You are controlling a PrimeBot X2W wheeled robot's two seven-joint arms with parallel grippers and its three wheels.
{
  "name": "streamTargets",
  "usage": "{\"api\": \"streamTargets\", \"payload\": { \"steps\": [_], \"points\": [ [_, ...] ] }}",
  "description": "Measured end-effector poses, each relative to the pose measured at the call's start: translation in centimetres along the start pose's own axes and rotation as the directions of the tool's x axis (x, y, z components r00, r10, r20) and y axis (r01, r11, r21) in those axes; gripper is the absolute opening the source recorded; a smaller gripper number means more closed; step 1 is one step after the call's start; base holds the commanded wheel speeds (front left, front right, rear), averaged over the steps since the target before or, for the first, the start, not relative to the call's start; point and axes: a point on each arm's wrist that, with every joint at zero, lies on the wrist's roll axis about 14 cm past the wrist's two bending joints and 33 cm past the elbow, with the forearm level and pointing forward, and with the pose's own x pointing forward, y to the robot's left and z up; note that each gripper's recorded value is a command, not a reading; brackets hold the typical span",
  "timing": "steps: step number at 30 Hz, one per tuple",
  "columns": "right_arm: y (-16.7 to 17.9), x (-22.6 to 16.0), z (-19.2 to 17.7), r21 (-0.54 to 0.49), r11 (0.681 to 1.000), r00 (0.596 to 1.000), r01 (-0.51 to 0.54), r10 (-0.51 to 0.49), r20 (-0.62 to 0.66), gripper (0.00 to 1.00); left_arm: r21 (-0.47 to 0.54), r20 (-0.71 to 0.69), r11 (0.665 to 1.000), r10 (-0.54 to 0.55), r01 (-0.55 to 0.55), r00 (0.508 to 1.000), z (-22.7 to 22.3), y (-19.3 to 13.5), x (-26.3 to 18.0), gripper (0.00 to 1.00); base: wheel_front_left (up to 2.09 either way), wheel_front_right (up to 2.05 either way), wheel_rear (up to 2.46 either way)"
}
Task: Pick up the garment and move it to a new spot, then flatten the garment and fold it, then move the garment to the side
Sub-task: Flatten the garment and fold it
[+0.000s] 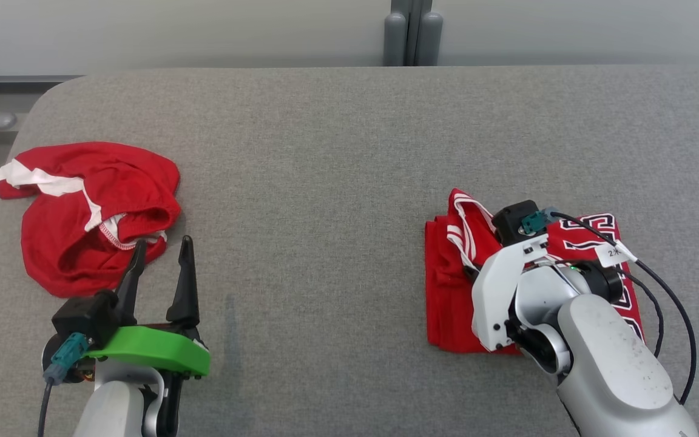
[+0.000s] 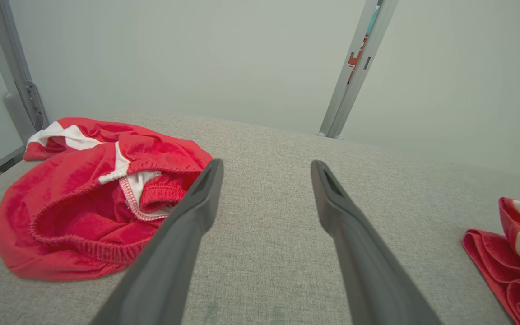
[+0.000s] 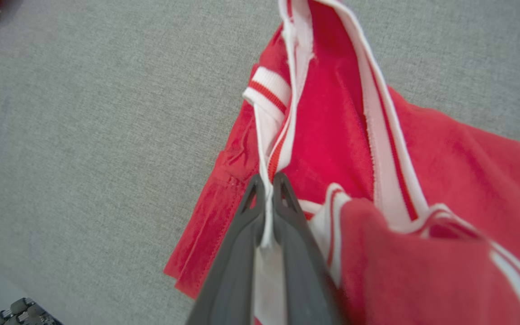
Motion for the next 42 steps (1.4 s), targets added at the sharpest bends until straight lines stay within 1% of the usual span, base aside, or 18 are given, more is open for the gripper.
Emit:
{"api": "streamTargets", "payload": {
  "steps": [1, 4, 6, 9, 12, 13, 16, 18, 21, 22, 23, 24, 26, 28, 30, 37, 39, 42],
  "points": [
    [0.1, 0.0, 0.2, 0.001, 1.000, 1.000, -0.001, 0.001, 0.011, 0.99, 0.000, 0.001, 1.000, -0.001, 0.001, 1.000, 0.0, 0.0, 0.0, 1.00, 0.00, 0.00, 0.00],
    [0.4, 0.1, 0.9, 0.017, 1.000, 0.999, -0.011, 0.010, 0.043, 1.00, -0.001, 0.003, 1.000, -0.003, 0.003, 1.000, 0.1, -0.1, 0.0, 1.00, 0.00, 0.00, 0.00],
    [1.2, 0.1, 1.3, 0.042, 0.998, 0.997, -0.041, 0.039, 0.063, 1.00, -0.001, 0.005, 1.000, -0.006, 0.006, 1.000, 0.2, -0.2, 0.0, 1.00, 0.00, 0.00, 0.00],
    [3.0, -0.4, 2.8, 0.085, 0.990, 0.987, -0.117, 0.106, 0.122, 1.00, -0.001, 0.009, 1.000, -0.008, 0.008, 1.000, 0.3, -0.3, 0.0, 1.00, 0.00, 0.00, 0.00],
    [4.3, -1.7, 5.8, 0.100, 0.977, 0.958, -0.186, 0.158, 0.239, 1.00, -0.002, 0.012, 1.000, -0.010, 0.010, 1.000, 0.4, -0.4, 0.1, 1.00, 0.00, 0.00, 0.00],
    [4.5, -2.4, 7.2, 0.100, 0.974, 0.941, -0.204, 0.167, 0.293, 1.00, -0.002, 0.013, 1.000, -0.011, 0.011, 1.000, 0.4, -0.4, 0.1, 1.00, 0.00, 0.00, 0.00],
    [4.0, -4.4, 10.2, 0.098, 0.972, 0.890, -0.214, 0.153, 0.429, 1.00, -0.003, 0.016, 1.000, -0.016, 0.016, 1.000, 0.5, -0.6, 0.2, 1.00, 0.00, 0.00, 0.00],
    [2.4, -6.0, 11.9, 0.103, 0.978, 0.852, -0.183, 0.105, 0.513, 1.00, -0.004, 0.019, 1.000, -0.020, 0.020, 1.000, 0.6, -0.8, 0.2, 1.00, 0.00, 0.00, 0.00],
    [-0.2, -7.7, 12.5, 0.111, 0.988, 0.815, -0.104, 0.021, 0.579, 1.00, -0.005, 0.020, 1.000, -0.028, 0.028, 0.999, 0.7, -1.1, 0.2, 1.00, 0.00, 0.00, 0.00],
    [-1.1, -8.1, 12.1, 0.119, 0.990, 0.808, -0.073, -0.011, 0.589, 1.00, -0.005, 0.020, 1.000, -0.029, 0.029, 0.999, 0.6, -1.1, 0.2, 1.00, 0.00, 0.00, 0.00],
    [-1.7, -8.5, 11.9, 0.105, 0.994, 0.803, -0.040, -0.031, 0.595, 1.00, -0.005, 0.019, 1.000, -0.030, 0.030, 0.999, 0.6, -1.2, 0.2, 1.00, 0.00, 0.00, 0.00],
    [-2.8, -9.0, 11.6, 0.084, 0.996, 0.795, 0.019, -0.066, 0.603, 1.00, -0.006, 0.019, 0.999, -0.033, 0.033, 0.999, 0.6, -1.3, 0.2, 1.00, 0.00, 0.00, 0.00],
    [-5.3, -9.7, 10.6, 0.069, 0.989, 0.781, 0.128, -0.144, 0.608, 1.00, -0.006, 0.021, 0.999, -0.039, 0.040, 0.999, 0.6, -1.5, 0.3, 1.00, 0.00, 0.00, 0.00],
    [-7.2, -10.0, 8.6, 0.095, 0.976, 0.775, 0.195, -0.213, 0.595, 1.00, -0.006, 0.021, 0.999, -0.047, 0.048, 0.999, 0.6, -1.8, 0.4, 1.00, 0.00, 0.00, 0.00],
    [-8.1, -10.1, 7.0, 0.120, 0.966, 0.768, 0.228, -0.254, 0.588, 1.00, -0.006, 0.023, 0.999, -0.051, 0.051, 0.998, 0.7, -1.9, 0.4, 1.00, 0.00, 0.00, 0.00],
    [-10.0, -11.8, 3.8, 0.175, 0.935, 0.704, 0.309, -0.349, 0.619, 1.00, -0.009, 0.028, 0.998, -0.057, 0.058, 0.998, 0.9, -2.2, 0.2, 1.00, 0.00, 0.00, 0.00],
    [-10.3, -12.3, 3.2, 0.193, 0.928, 0.687, 0.318, -0.365, 0.628, 1.00, -0.008, 0.028, 0.998, -0.058, 0.058, 0.998, 0.8, -2.2, -0.1, 1.00, 0.00, 0.00, 0.00],
    [-10.0, -12.8, 2.3, 0.188, 0.927, 0.680, 0.325, -0.367, 0.635, 1.00, 0.001, 0.034, 0.998, -0.056, 0.056, 0.998, 1.0, -2.1, -0.6, 1.00, 0.00, 0.00, 0.00]
  ]
}}
